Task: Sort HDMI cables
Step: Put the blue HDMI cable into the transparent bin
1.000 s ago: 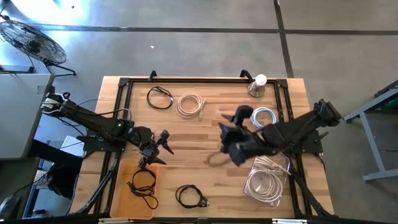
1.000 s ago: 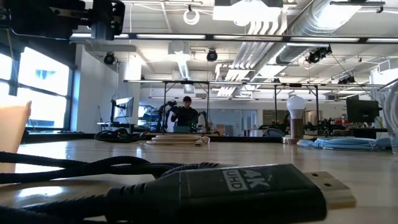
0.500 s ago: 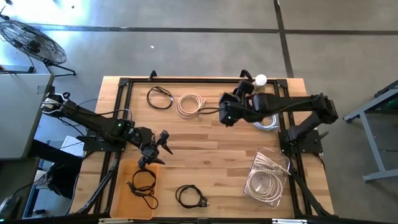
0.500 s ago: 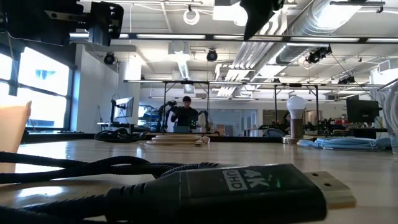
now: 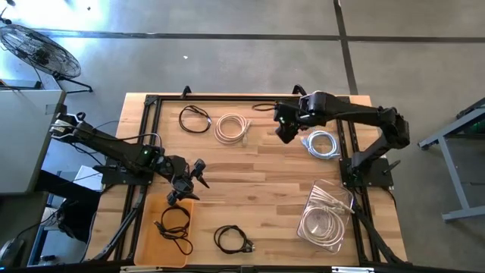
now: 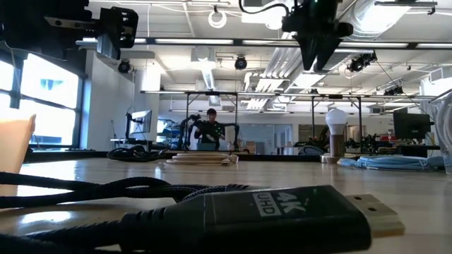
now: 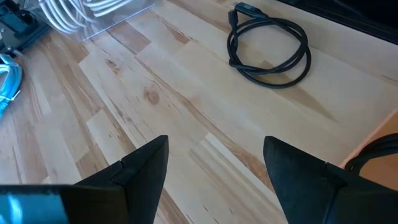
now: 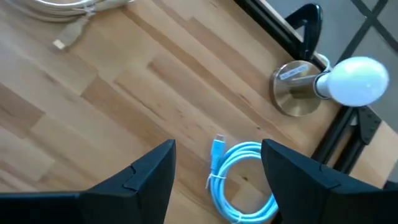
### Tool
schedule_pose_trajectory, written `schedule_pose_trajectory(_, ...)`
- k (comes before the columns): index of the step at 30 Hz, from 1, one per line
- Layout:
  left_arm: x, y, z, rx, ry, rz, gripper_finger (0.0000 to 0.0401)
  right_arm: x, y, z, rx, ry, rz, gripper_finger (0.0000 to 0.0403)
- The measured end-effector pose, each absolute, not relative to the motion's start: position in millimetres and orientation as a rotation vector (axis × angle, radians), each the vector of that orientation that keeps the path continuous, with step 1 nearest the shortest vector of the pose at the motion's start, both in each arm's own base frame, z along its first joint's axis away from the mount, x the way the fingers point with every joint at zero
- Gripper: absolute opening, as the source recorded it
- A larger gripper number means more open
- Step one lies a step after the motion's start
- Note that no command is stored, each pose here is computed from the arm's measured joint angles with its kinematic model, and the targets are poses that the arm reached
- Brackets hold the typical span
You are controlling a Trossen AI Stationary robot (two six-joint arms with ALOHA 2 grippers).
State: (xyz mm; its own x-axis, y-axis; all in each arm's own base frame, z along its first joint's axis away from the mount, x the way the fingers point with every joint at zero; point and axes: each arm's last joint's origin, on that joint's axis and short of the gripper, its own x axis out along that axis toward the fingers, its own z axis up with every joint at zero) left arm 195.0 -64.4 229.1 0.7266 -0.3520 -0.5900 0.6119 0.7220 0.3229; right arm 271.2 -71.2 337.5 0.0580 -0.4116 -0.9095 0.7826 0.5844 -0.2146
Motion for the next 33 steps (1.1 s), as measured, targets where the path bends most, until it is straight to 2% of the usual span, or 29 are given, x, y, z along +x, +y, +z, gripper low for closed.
schedule_pose_trajectory(5, 195, -64, 229, 0.529, 0.525, -0.558, 0.0257, 271, -81, 332, 0.393, 1.25, -0.951, 0.0228)
schedule_pose_trajectory(18, 195, -64, 229, 0.526, 0.529, -0.558, 0.0257, 285, -94, 293, 0.495, 1.534, -0.95, 0.0228)
schedule_pose_trajectory(22, 195, -64, 227, 0.526, 0.528, -0.558, 0.0257, 279, -94, 270, 0.571, 1.625, -0.948, 0.0228)
schedule_pose_trajectory(27, 190, -63, 211, 0.521, 0.574, -0.562, 0.0257, 263, -96, 235, 0.555, 1.766, -0.972, 0.0227)
schedule_pose_trajectory(33, 188, -62, 197, 0.517, 0.531, -0.552, 0.0257, 250, -97, 200, 0.563, 1.817, -0.941, 0.0226)
